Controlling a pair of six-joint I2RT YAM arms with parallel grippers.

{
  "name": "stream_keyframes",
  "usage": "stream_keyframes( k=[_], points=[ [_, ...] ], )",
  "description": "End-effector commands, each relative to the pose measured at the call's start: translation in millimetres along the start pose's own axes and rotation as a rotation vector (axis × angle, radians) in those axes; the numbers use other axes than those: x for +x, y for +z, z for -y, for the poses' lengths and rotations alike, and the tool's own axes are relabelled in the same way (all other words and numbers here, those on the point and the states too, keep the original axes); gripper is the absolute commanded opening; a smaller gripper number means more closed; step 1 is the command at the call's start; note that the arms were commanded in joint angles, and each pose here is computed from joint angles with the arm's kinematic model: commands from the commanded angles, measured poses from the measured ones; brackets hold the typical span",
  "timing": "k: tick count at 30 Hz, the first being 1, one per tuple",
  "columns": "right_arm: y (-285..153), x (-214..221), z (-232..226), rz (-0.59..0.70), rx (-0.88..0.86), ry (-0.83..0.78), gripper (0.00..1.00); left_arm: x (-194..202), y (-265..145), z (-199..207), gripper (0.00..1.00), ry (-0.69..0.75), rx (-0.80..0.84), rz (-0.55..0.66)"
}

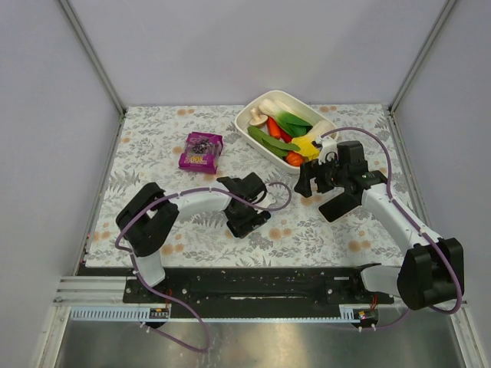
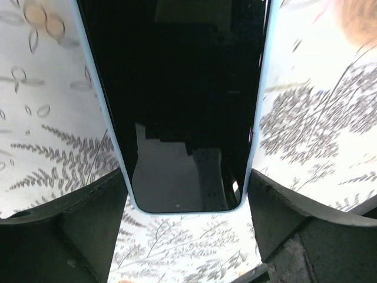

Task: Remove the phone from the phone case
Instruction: Move the phone to the center of the board, then pick up the phone at the center of the board.

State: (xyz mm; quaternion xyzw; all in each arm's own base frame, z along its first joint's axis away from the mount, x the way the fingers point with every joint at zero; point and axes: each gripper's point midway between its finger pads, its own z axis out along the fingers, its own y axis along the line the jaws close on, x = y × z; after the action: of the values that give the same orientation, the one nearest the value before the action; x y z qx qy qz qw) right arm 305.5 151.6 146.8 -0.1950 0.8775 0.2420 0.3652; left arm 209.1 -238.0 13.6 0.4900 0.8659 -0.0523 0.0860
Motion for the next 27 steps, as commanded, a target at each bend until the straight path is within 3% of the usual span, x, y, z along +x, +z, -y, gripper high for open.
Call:
stream_keyframes(
  k=[1, 11, 18, 24, 26, 27],
  points=[
    [-4.3, -10.6, -5.7, 0.033, -0.023, -0.002, 0.99, -39.3, 20.4, 2.2, 0.84, -0.033, -0.008, 0.143],
    [-4.3, -8.6, -6.2, 0.03, -0.025, 0.004, 0.99, -39.9, 30.5, 7.5, 0.92, -0.045, -0.028, 0.119],
    [-4.8, -7.6, -5.9, 0.029, -0.025, 0.001, 0.99, -39.4, 32.5, 8.0, 0.84, -0.044, -0.033, 0.111],
    [-4.1, -7.3, -6.1, 0.028, -0.028, 0.002, 0.99, -38.2, 38.9, 10.7, 0.59, -0.041, -0.011, 0.083],
    [-4.6, -7.3, -5.6, 0.029, -0.024, 0.001, 0.99, -39.7, 37.6, 13.3, 0.41, -0.034, 0.005, 0.092],
    [-4.6, -6.3, -5.3, 0.028, -0.022, 0.0, 0.99, -40.0, 35.8, 15.6, 0.2, -0.028, 0.015, 0.101]
  ],
)
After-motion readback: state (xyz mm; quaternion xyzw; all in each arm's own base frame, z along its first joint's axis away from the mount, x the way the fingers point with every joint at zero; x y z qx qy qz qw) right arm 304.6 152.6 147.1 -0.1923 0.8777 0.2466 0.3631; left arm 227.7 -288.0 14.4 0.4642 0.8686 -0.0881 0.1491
